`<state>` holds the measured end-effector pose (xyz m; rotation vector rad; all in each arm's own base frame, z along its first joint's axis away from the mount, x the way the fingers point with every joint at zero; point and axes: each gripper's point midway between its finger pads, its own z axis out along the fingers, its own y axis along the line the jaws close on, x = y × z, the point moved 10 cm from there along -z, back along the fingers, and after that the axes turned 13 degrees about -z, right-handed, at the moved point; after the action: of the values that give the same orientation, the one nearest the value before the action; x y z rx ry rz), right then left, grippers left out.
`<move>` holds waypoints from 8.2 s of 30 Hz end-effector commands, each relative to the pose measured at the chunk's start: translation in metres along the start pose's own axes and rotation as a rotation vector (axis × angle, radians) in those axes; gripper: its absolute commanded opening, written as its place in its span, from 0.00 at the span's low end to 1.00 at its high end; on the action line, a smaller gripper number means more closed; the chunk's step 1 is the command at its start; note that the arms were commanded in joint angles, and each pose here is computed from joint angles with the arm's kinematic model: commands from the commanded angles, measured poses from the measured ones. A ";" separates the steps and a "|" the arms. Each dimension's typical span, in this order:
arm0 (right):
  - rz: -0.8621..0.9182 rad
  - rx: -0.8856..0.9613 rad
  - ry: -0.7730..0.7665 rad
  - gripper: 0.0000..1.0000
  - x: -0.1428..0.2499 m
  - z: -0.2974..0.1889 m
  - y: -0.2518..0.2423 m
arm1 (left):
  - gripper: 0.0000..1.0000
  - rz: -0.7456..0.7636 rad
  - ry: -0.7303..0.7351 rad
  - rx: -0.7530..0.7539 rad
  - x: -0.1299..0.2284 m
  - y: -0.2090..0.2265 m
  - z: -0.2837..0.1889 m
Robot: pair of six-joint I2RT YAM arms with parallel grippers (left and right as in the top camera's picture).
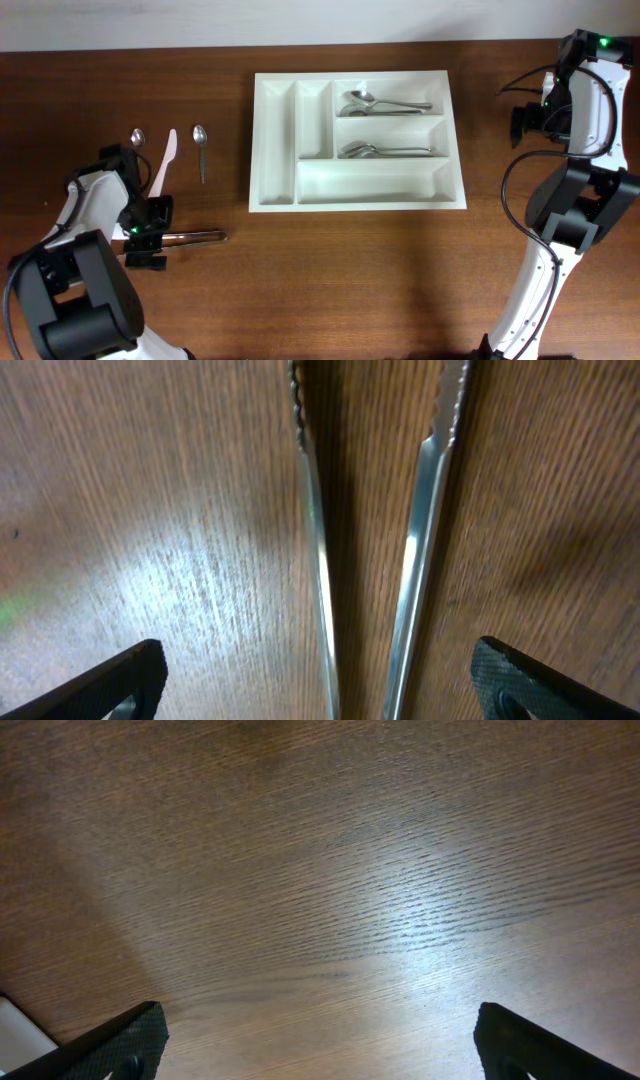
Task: Pack container
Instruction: 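Lower the left gripper and grasp the tongs by their middle, then lift the tongs and carry them over the tray's bottom compartment, then lower the tongs into the bottom compartment and open the left gripper, then move the left gripper left over the spoons and white knife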
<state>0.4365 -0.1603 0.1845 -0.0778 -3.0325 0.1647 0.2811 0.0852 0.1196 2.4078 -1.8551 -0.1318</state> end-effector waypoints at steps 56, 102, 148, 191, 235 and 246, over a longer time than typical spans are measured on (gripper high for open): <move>0.011 0.021 -0.043 0.99 0.005 -0.019 -0.004 | 0.99 0.025 -0.005 -0.059 -0.001 0.015 0.074; 0.011 0.021 -0.043 0.99 0.005 -0.019 -0.004 | 0.02 0.313 0.215 0.352 0.054 -0.064 -0.072; 0.011 0.021 -0.043 0.99 0.005 -0.019 -0.004 | 0.02 2.697 -0.520 1.064 0.342 0.052 -0.167; 0.011 0.021 -0.043 0.99 0.005 -0.019 -0.004 | 0.12 3.095 -0.538 0.537 0.397 0.056 -0.027; 0.011 0.021 -0.043 0.99 0.005 -0.019 -0.004 | 0.99 1.920 -0.979 0.606 0.283 -0.041 -0.209; 0.011 0.021 -0.043 0.99 0.005 -0.019 -0.004 | 0.99 1.657 -0.594 0.474 0.179 -0.082 -0.188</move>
<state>0.4368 -0.1604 0.1846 -0.0782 -3.0353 0.1662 0.4229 -0.0980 0.2922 -0.1958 -3.6213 -0.5949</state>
